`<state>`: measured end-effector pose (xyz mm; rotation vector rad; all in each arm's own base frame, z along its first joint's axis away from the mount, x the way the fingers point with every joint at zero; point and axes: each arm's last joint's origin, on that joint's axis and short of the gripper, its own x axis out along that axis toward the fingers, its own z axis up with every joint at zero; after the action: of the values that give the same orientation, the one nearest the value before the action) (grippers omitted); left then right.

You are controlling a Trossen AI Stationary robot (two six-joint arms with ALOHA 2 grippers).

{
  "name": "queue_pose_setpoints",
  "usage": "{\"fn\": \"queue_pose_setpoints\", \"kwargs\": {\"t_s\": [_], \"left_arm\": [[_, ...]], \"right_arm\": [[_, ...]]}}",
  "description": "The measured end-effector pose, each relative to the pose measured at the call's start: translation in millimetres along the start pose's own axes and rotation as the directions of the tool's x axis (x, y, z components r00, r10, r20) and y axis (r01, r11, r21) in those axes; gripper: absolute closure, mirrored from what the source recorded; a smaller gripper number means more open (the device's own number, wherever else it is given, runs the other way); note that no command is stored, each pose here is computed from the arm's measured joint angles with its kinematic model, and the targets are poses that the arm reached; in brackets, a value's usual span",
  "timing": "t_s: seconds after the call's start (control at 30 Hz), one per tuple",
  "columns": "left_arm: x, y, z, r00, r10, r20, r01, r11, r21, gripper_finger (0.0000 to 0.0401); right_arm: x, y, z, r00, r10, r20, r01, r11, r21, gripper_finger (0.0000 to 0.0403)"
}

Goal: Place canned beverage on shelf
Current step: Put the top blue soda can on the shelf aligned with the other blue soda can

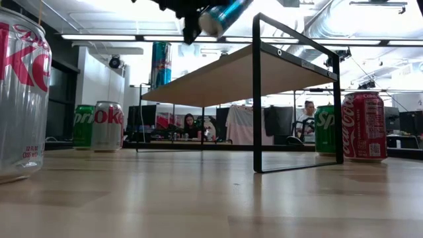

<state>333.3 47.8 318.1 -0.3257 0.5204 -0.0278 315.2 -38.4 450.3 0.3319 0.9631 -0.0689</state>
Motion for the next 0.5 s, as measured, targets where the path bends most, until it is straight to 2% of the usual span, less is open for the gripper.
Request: {"fn": "queue_pose_setpoints", "kwargs": {"t_s": [0.13,0.27,0.37,0.5], "left_arm": [[-13.8,9.3,-2.8,0.998,0.044,-0.051,-0.045,0.999,-0.018,0.0321],[-31.2,9.3,-0.8,0.997,0.06,-0.055,-0.062,0.998,-0.027,0.0321],[-44.1,3.9,3.9,0.998,0.069,-0.007,-0.069,0.998,-0.011,0.0321],[-58.3,-2.2,5.0,0.989,0.124,0.083,-0.125,0.992,0.003,0.0321]], "right_arm": [[-10.4,-5.6,-2.7,1.0,-0.02,0.016,0.02,1.0,0.022,0.0093],[-25.2,-10.0,-9.2,0.988,-0.148,0.051,0.148,0.989,0.009,0.009],[-32.7,-12.7,-18.0,0.972,-0.227,0.058,0.227,0.974,0.002,0.0088],[-23.4,-20.3,-39.6,0.968,-0.252,0.016,0.251,0.968,0.014,0.0088]]}}
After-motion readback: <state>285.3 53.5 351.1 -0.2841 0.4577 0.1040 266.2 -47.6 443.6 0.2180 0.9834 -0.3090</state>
